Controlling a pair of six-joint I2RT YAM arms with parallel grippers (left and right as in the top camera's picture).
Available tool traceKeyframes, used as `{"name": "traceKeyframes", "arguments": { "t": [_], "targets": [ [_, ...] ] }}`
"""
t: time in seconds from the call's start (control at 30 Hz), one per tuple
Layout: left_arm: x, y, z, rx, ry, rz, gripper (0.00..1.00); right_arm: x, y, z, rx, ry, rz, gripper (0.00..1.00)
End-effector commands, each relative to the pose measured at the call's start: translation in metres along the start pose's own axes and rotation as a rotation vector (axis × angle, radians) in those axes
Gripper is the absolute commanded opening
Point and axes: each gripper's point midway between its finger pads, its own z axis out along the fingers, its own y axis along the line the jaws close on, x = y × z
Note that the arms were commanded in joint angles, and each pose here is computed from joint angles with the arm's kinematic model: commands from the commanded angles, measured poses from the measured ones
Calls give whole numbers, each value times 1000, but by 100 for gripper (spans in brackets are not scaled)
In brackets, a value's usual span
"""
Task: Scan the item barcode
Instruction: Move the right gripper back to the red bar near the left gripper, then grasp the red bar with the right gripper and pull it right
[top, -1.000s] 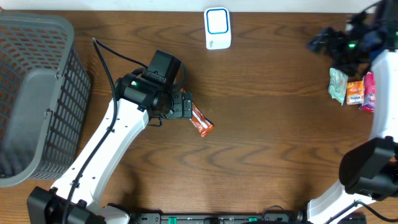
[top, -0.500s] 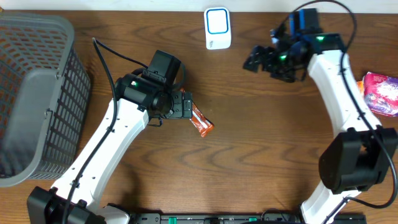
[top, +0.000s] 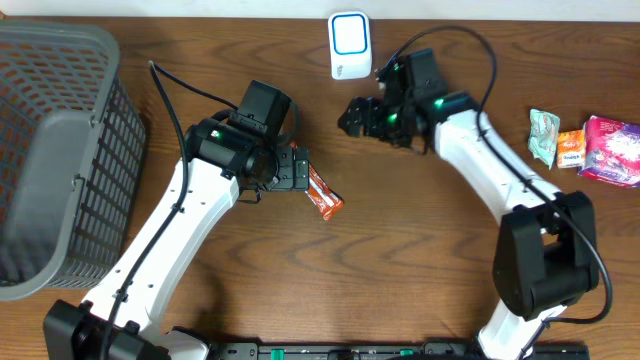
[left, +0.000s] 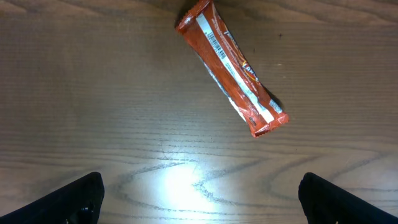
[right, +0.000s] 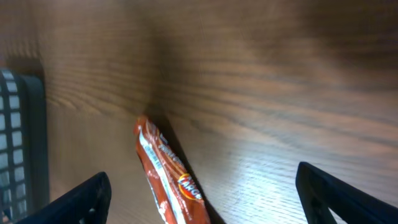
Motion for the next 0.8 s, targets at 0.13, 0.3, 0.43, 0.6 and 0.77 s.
{"name": "traceKeyframes", "arguments": {
  "t": [0.13,0.3,0.43,0.6,0.77],
  "targets": [
    [0,2,2,-11,4,13,100,30,34,35,-65,3,-13,84],
    [0,2,2,-12,4,13,100,47,39,56,-31,25,8,81],
    [0,2,2,-11,4,13,100,56,38,70,-32,53,24,79],
    [0,2,2,-12,4,13,100,71,42,80,-84,126,36,75],
    [0,2,2,-11,4,13,100,93,49,87,-133,219,43,71]
  ]
}}
